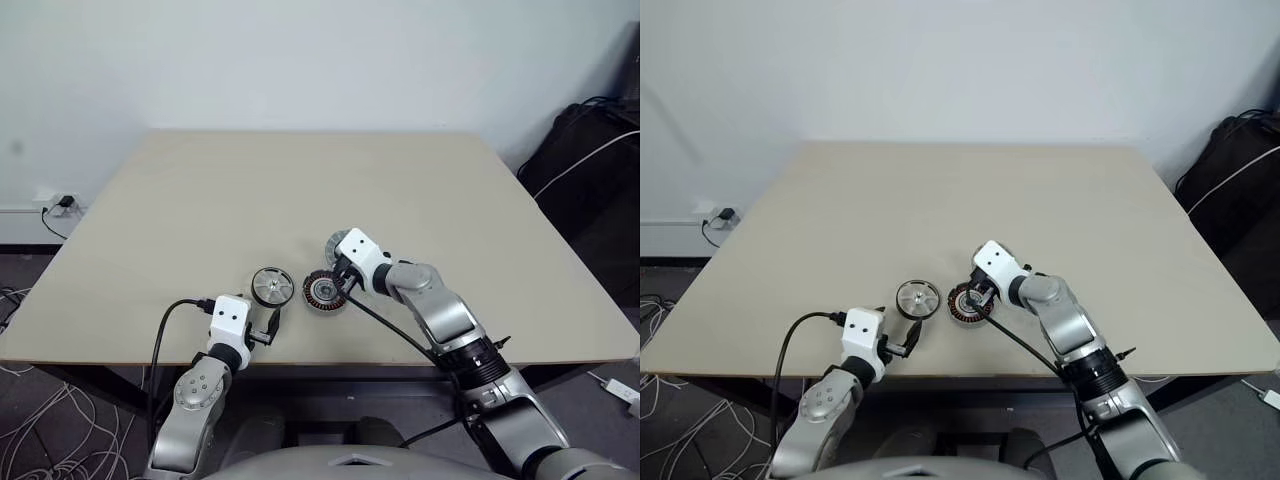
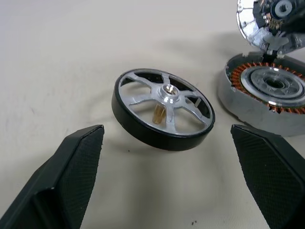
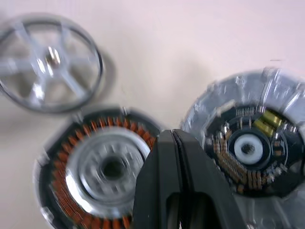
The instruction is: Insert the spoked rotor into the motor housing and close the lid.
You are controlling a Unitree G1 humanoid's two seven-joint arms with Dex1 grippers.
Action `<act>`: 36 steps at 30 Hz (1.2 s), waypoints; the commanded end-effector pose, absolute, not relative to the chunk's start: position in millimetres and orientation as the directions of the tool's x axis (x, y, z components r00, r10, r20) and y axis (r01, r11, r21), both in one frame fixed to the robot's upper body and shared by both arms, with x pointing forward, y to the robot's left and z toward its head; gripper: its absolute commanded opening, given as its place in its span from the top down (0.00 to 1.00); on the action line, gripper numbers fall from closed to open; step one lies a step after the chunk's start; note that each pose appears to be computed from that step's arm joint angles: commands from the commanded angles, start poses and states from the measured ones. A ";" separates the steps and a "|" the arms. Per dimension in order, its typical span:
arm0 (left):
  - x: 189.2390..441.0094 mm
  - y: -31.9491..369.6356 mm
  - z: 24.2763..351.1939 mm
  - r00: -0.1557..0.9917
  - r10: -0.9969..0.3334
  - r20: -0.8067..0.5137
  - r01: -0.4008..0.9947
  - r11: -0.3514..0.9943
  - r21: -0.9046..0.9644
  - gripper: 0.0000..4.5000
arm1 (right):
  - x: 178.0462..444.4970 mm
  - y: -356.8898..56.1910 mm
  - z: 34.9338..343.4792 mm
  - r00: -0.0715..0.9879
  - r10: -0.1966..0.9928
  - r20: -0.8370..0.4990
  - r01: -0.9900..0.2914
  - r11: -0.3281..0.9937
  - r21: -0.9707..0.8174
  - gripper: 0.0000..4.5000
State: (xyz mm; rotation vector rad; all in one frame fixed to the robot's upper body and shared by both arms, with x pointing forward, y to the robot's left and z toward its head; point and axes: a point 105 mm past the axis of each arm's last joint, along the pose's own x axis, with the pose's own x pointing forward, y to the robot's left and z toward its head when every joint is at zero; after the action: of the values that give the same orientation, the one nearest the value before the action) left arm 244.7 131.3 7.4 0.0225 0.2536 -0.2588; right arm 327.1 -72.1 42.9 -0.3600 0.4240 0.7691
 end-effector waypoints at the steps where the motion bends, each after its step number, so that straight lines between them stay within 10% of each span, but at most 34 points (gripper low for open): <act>1: 257.2 149.6 35.5 0.984 -0.142 -0.111 0.139 0.990 -0.032 0.00 | 325.0 -75.4 62.7 0.702 0.590 -0.400 -0.685 0.713 -0.150 1.00; 23: 300.3 132.0 -3.9 0.903 -0.293 -0.314 0.063 0.815 -0.576 0.00 | 272.9 -105.8 55.4 0.781 0.497 -0.378 -0.543 0.840 -0.016 1.00; 36: 292.2 115.6 -0.4 0.853 -0.427 -0.300 0.119 0.719 -0.684 0.85 | 257.7 -110.5 51.7 0.786 0.477 -0.394 -0.518 0.856 0.002 1.00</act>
State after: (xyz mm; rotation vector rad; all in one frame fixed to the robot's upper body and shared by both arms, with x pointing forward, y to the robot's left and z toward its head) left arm 292.9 106.5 -1.3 -0.7218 0.4709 -0.3406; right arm 256.1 -110.6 37.4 -0.1012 0.4513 0.5365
